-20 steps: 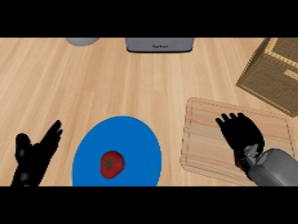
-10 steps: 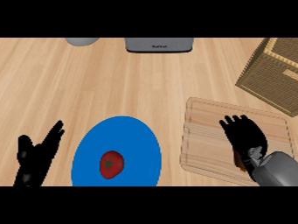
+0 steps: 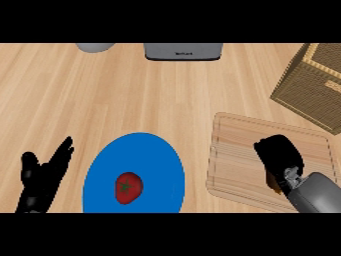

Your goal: Pick the sweet potato from the cutting board and place it in the basket

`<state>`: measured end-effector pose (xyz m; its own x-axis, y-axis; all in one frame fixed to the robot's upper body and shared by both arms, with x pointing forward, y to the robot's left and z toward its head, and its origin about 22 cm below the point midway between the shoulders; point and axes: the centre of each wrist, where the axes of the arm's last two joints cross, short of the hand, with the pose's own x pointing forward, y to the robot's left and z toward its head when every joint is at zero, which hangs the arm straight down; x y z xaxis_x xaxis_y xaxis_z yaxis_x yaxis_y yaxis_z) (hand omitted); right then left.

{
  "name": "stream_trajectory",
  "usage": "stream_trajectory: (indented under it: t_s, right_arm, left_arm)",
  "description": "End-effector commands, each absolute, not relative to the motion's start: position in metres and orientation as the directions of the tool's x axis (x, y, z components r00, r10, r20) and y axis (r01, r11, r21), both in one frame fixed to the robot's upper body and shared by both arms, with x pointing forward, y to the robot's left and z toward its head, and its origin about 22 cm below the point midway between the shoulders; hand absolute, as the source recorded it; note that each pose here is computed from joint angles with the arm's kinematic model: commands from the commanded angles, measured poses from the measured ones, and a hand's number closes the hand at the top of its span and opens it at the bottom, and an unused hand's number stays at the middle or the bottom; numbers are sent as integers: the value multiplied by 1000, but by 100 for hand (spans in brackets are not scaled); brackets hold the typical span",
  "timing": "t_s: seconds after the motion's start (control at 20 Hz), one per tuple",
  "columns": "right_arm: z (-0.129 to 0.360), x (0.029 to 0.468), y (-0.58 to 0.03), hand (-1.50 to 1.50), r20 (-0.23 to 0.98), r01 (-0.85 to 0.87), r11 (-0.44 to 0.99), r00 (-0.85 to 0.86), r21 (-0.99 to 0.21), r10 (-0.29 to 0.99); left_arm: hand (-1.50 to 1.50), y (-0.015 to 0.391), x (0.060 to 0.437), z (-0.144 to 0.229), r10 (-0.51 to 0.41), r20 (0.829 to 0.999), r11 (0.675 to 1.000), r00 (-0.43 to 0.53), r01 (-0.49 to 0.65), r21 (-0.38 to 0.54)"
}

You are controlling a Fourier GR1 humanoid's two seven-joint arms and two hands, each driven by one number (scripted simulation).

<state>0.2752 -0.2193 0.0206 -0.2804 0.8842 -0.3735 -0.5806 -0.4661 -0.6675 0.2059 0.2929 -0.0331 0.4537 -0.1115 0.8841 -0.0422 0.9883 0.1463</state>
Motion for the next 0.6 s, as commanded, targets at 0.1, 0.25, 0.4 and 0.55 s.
stream_trajectory:
  t_s: [0.1, 0.25, 0.4, 0.55]
  right_arm:
    - [2, 257, -221, 150, -408, -527, -557, -379, -642, 830]
    - [-2, 277, -224, 150, -404, -523, -549, -373, -652, 835]
    - [19, 317, -180, 150, -233, -576, -174, 29, -799, 972]
    - [40, 336, -169, 150, -55, -471, 109, 321, -876, 946]
  left_arm:
    - [0, 285, 196, -54, -110, 838, 988, 534, -37, 153]
    - [0, 294, 200, -51, -100, 843, 989, 528, -40, 142]
    - [0, 285, 197, -49, -94, 855, 992, 511, -22, 123]
    - [0, 296, 196, -45, -107, 853, 990, 510, -24, 139]
